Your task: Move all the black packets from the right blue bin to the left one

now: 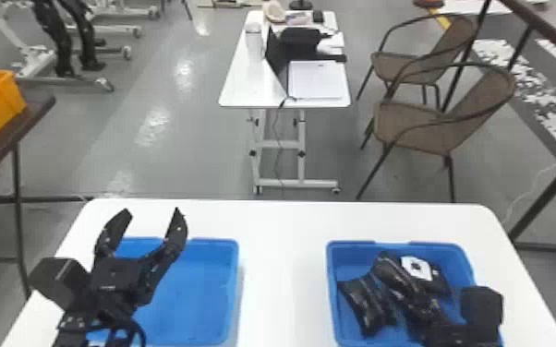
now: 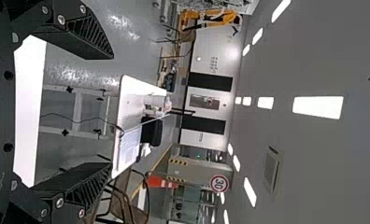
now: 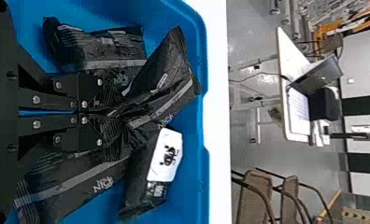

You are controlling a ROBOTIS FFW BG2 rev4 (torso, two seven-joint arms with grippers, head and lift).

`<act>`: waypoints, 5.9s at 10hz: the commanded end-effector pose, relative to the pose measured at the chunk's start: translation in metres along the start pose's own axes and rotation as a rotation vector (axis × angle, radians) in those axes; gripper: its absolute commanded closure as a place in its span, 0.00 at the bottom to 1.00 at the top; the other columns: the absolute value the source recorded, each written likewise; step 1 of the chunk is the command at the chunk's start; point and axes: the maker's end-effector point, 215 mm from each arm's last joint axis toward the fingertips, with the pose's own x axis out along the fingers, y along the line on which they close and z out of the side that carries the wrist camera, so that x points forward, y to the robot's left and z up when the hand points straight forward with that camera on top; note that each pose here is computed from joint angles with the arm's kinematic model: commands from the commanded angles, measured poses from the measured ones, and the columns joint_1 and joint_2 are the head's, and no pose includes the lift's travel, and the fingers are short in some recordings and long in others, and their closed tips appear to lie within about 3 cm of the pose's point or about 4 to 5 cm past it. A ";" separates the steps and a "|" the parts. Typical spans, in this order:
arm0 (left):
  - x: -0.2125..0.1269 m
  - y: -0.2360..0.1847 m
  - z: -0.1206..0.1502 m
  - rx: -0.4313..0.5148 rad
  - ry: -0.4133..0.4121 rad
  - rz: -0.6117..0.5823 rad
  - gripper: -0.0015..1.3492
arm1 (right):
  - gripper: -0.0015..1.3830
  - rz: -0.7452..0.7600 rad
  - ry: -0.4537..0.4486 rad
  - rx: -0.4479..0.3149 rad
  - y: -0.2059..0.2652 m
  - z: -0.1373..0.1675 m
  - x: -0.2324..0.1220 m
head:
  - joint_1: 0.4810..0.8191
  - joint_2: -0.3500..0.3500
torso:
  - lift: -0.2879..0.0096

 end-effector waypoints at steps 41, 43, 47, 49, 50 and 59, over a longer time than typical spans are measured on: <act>-0.008 0.040 0.001 0.016 -0.012 0.117 0.12 | 0.34 0.175 -0.323 -0.152 0.055 0.177 -0.009 | 0.63 0.77 | 0.97; -0.003 0.029 0.016 0.011 -0.033 0.101 0.19 | 0.34 0.060 -0.305 -0.113 0.021 0.149 -0.022 | 0.63 0.68 | 0.97; -0.002 0.027 0.030 -0.013 -0.076 0.091 0.20 | 0.35 -0.080 -0.158 -0.050 -0.037 0.067 -0.005 | 0.63 0.57 | 0.97; -0.002 0.028 0.021 -0.034 -0.050 0.093 0.20 | 0.35 -0.109 -0.125 0.030 -0.065 0.044 0.011 | 0.63 0.53 | 0.97; -0.002 0.028 0.019 -0.042 -0.044 0.091 0.20 | 0.36 -0.111 -0.111 0.053 -0.070 0.038 0.021 | 0.63 0.51 | 0.97; -0.002 0.029 0.006 -0.076 -0.009 0.089 0.20 | 0.37 -0.082 -0.018 -0.007 -0.055 0.020 0.068 | 0.63 0.52 | 0.97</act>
